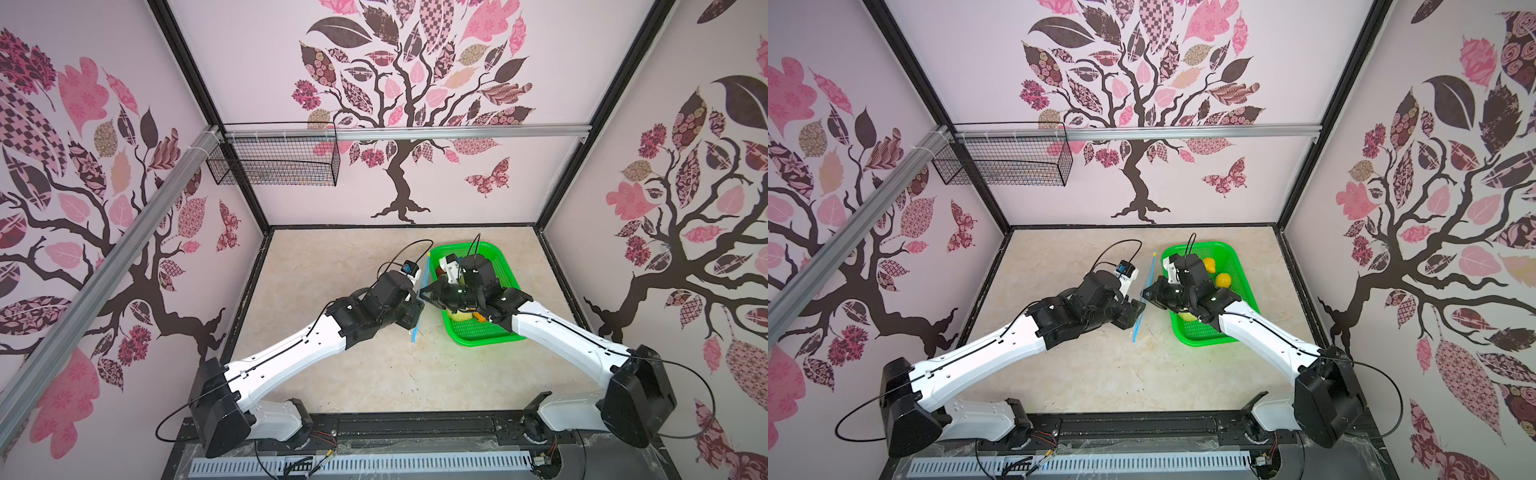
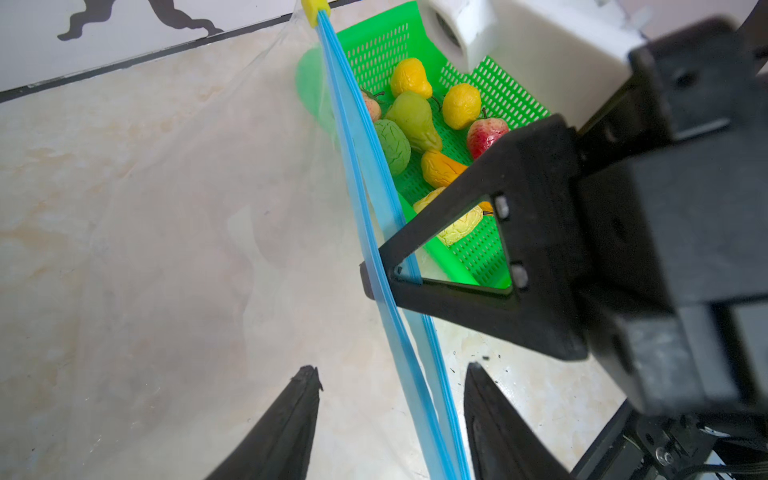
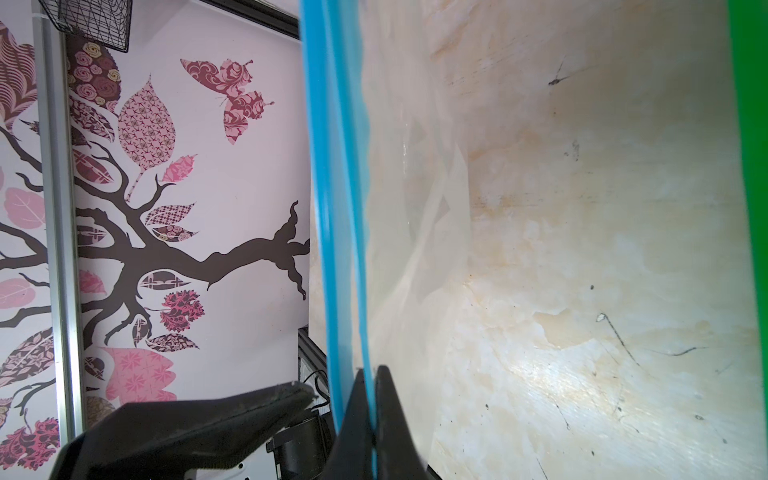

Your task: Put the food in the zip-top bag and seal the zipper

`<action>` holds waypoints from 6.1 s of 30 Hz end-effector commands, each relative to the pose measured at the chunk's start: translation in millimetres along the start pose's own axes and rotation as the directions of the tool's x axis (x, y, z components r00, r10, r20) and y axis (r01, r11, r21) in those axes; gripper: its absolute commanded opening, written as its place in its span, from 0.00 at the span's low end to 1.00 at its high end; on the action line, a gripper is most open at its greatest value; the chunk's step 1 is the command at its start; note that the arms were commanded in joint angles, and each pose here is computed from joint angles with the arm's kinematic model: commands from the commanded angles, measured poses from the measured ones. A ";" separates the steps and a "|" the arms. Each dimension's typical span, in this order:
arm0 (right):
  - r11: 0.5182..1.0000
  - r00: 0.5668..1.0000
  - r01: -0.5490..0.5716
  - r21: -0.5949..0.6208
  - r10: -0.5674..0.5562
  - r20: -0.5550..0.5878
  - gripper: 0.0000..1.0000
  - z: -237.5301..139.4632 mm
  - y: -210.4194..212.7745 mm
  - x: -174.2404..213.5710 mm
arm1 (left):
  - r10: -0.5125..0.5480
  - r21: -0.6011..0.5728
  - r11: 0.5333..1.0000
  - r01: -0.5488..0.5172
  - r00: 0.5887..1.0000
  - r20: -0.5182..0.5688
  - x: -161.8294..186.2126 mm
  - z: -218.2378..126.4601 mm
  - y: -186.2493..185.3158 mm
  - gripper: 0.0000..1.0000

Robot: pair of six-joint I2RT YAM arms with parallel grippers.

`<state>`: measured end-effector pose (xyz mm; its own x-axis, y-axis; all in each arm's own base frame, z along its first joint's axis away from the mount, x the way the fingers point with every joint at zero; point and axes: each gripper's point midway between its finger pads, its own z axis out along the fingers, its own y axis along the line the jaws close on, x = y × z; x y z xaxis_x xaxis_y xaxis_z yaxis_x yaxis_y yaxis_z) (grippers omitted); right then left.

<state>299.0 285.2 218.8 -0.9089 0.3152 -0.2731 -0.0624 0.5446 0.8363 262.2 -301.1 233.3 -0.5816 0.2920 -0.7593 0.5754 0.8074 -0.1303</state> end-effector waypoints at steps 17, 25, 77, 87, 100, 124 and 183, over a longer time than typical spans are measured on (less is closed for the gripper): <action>1.000 0.998 -0.022 -0.008 0.022 0.064 0.00 -5.9 8.6 -13.9 | 0.043 -0.096 0.994 -0.047 0.998 -0.040 10.1 18.4 13.8 0.49; 1.000 0.997 -0.010 0.016 0.008 0.071 0.00 -6.1 3.3 -13.9 | 0.039 -0.132 0.990 -0.043 0.999 -0.034 9.8 11.6 21.1 0.47; 0.963 0.973 0.226 0.148 -0.230 0.007 0.00 13.9 -9.8 2.2 | -0.053 -0.271 0.962 0.030 0.995 -0.080 -8.1 31.5 64.9 0.00; 0.948 0.943 0.312 0.062 -0.301 -0.143 0.00 41.3 -7.3 12.0 | -0.208 -0.307 0.930 0.202 0.978 0.014 3.0 -23.0 87.3 0.00; 0.923 0.928 0.338 0.186 -0.295 -0.226 0.00 71.3 -60.1 19.6 | -0.352 -0.345 0.868 0.358 0.932 0.082 23.0 -44.8 100.7 0.00; 0.726 0.887 0.412 0.551 -0.458 -0.059 0.76 -52.5 -74.2 -53.1 | -0.400 -0.301 0.872 0.386 0.916 0.015 7.9 27.0 122.4 0.00; 0.598 0.793 0.603 0.528 -0.520 -0.318 0.90 -34.6 -129.7 -0.3 | -0.750 0.003 0.660 0.751 0.659 -0.056 95.4 23.2 95.0 0.00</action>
<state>288.6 183.4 130.8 -0.8350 -0.2080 -0.5094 -0.3108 0.9423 0.1247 277.5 -204.7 137.1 -0.8330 -0.4156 -0.3653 -0.0895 0.7527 -0.6523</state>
